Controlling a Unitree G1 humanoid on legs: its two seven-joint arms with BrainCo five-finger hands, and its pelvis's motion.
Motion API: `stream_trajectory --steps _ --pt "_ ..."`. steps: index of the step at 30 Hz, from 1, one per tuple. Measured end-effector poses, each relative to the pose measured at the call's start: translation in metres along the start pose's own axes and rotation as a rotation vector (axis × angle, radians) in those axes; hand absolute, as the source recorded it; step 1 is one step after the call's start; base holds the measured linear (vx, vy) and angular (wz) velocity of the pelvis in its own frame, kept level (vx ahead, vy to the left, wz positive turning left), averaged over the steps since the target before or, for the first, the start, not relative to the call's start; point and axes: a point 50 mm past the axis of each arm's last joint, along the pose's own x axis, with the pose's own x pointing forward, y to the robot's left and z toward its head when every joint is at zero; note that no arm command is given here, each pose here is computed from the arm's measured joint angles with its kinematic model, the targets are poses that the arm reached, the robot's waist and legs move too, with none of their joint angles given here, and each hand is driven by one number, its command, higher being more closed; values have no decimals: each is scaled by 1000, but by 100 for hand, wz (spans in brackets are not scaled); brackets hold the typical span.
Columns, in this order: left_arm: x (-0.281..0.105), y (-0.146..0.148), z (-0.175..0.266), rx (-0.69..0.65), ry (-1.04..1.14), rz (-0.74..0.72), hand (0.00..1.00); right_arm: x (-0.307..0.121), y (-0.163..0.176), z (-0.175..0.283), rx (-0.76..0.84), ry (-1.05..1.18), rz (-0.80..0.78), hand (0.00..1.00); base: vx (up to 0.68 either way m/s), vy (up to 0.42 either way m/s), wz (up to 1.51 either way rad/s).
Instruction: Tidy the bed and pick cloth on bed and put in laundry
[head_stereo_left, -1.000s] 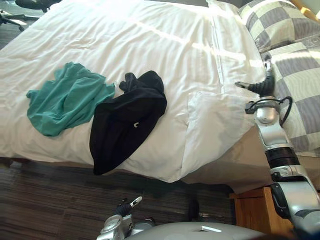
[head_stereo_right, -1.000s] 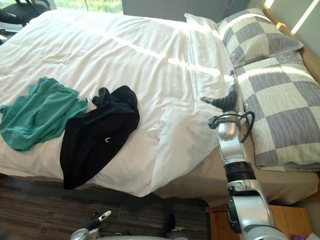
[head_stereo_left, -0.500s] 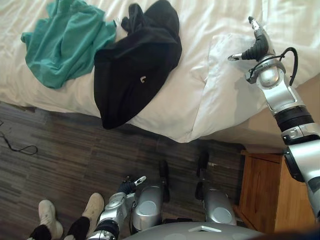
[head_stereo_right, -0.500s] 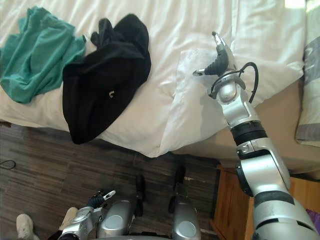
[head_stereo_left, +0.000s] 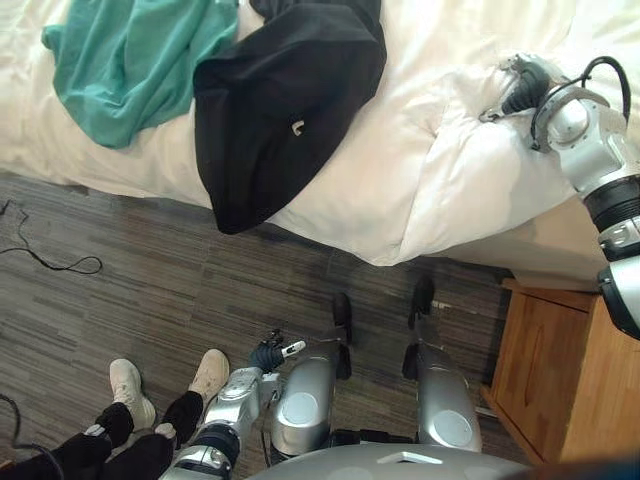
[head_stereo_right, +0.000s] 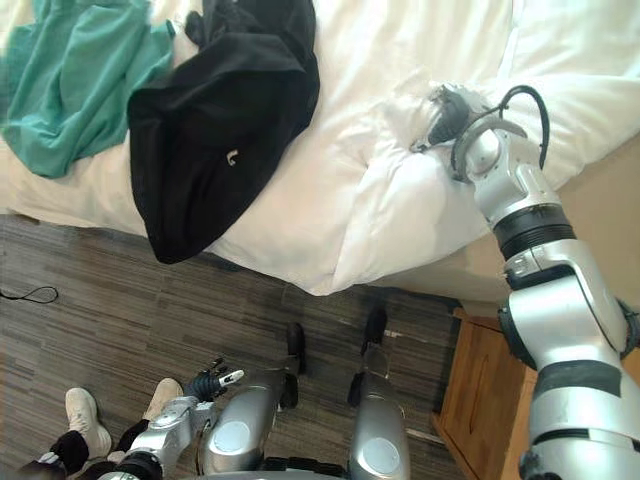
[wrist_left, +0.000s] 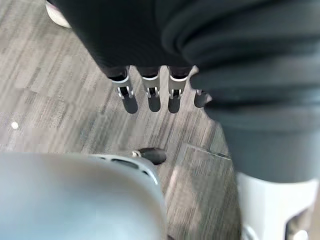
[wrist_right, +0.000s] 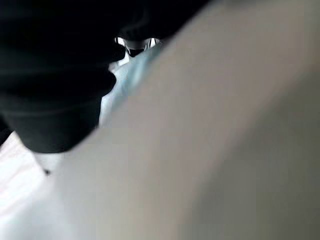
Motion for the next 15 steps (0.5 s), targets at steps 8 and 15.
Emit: stream_trajectory --steps 8,15 --pt "-10 10 -22 -11 41 29 0 -40 80 -53 610 59 -21 100 51 -21 -16" --pt "-30 16 -64 -64 155 87 0 -150 195 -110 844 345 -10 0 156 15 -39"
